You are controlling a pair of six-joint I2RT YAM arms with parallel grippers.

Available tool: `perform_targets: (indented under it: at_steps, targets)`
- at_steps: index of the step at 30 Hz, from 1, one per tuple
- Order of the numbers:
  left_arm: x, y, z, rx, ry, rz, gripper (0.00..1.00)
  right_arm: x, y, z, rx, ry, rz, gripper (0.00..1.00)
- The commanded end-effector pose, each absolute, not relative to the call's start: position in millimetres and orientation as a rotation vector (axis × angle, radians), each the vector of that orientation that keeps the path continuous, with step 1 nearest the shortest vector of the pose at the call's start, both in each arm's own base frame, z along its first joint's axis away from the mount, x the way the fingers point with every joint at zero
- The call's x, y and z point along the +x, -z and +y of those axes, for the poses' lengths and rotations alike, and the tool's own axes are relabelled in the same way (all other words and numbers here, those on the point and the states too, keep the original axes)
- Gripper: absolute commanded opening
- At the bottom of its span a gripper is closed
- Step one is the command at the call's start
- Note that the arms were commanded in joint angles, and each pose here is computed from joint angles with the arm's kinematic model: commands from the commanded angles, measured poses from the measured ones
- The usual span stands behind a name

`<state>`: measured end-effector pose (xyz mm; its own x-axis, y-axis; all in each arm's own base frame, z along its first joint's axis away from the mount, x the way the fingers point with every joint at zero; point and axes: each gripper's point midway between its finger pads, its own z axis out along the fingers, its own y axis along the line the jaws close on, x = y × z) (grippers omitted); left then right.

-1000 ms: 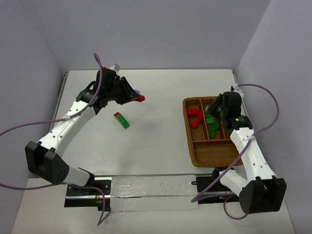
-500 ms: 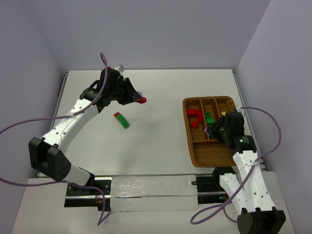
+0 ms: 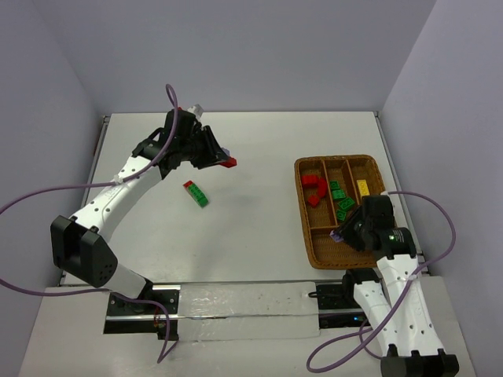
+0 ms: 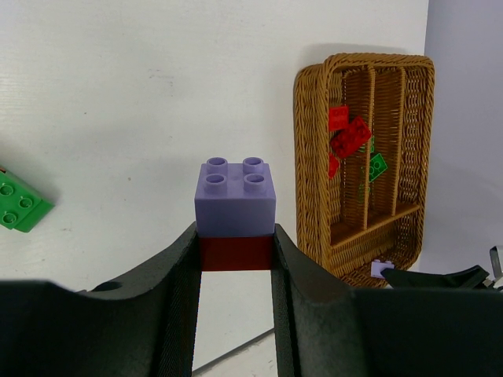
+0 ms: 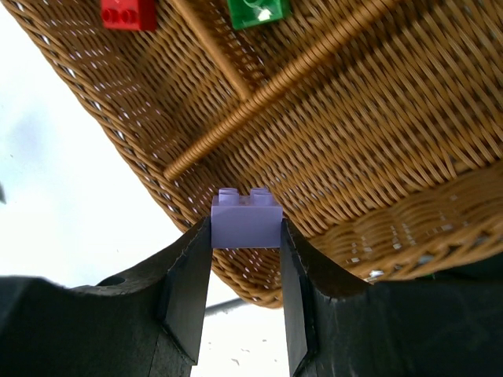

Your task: Sort the legos into containers by color

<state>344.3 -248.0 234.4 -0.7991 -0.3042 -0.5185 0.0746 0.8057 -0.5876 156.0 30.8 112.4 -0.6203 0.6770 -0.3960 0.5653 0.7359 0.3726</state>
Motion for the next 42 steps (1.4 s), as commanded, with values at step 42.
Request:
perform_targets:
  at_steps: [42]
  targets:
    - [271,-254,-335,0.612,1.366,2.160,0.00,327,-313,243,0.322,-0.791,2.123,0.69]
